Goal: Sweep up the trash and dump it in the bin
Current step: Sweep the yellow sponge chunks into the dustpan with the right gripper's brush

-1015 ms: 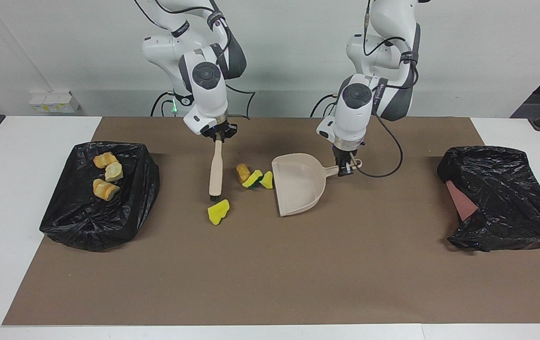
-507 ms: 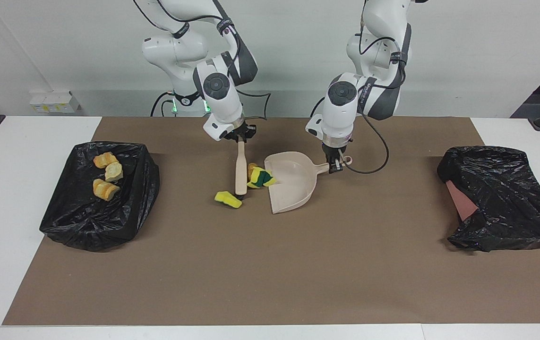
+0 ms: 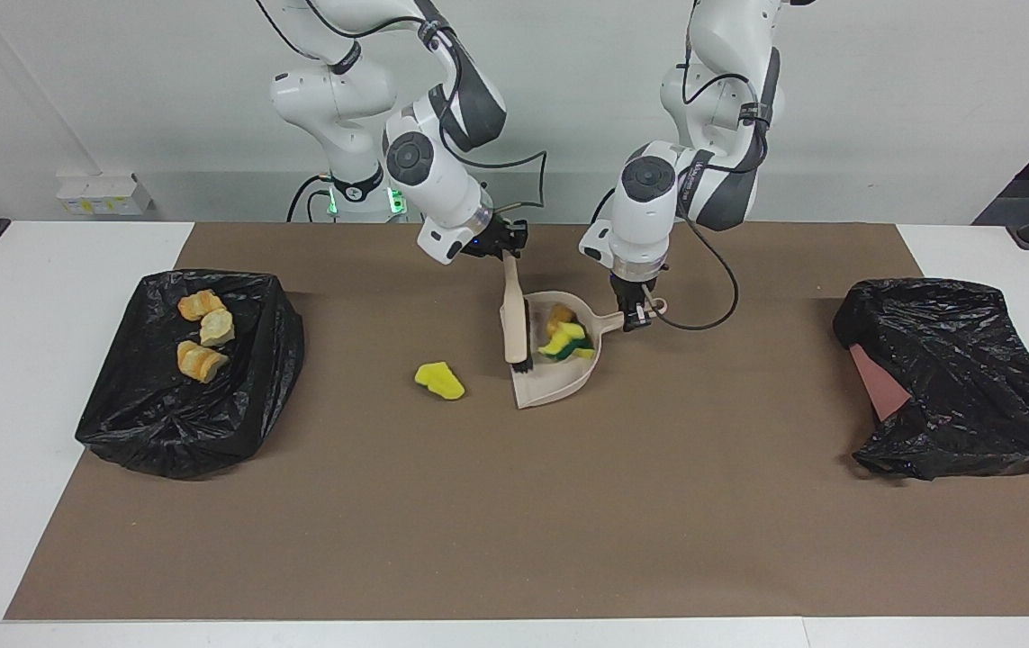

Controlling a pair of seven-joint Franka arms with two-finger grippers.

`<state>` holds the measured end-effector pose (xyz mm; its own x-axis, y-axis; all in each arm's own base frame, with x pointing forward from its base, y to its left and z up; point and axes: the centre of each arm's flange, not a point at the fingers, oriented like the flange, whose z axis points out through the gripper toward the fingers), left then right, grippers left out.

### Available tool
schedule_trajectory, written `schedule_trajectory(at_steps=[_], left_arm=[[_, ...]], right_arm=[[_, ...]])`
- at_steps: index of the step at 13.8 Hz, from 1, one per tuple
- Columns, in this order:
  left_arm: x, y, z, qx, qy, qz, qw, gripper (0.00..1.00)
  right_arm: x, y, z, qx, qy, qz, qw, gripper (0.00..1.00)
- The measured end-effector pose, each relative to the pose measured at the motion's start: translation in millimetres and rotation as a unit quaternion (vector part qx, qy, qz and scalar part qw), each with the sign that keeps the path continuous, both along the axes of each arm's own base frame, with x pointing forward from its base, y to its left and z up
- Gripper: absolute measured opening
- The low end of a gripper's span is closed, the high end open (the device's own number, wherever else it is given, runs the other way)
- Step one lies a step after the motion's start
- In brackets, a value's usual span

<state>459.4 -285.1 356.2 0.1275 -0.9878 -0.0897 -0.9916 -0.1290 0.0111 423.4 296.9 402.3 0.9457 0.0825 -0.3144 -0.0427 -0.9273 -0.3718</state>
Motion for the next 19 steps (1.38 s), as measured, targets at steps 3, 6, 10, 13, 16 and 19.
schedule_trajectory(at_steps=[3,6,10,13,16,19], left_arm=[[0,0,0,0.000,-0.001,0.010,1.000,0.31],[1,1,0,-0.001,-0.003,0.014,1.000,0.31],[1,1,-1,-0.002,-0.005,0.017,1.000,0.31],[1,1,-1,-0.003,-0.006,0.026,1.000,0.31],[1,1,-1,-0.002,-0.007,0.034,0.999,0.31],[0,2,-4,-0.003,-0.008,0.033,0.999,0.31]], right_arm=[[14.4,-32,28,-0.082,-0.032,0.052,0.995,0.26],[30.6,-76,28,-0.190,-0.069,0.087,0.975,0.26],[64.7,-141,2,-0.301,-0.083,0.148,0.938,0.26],[74.6,-145,-24,-0.295,-0.065,0.162,0.939,0.26],[67.0,-114,-40,-0.195,-0.034,0.152,0.968,0.26],[48.4,-66,-38,-0.112,-0.013,0.139,0.984,0.26]])
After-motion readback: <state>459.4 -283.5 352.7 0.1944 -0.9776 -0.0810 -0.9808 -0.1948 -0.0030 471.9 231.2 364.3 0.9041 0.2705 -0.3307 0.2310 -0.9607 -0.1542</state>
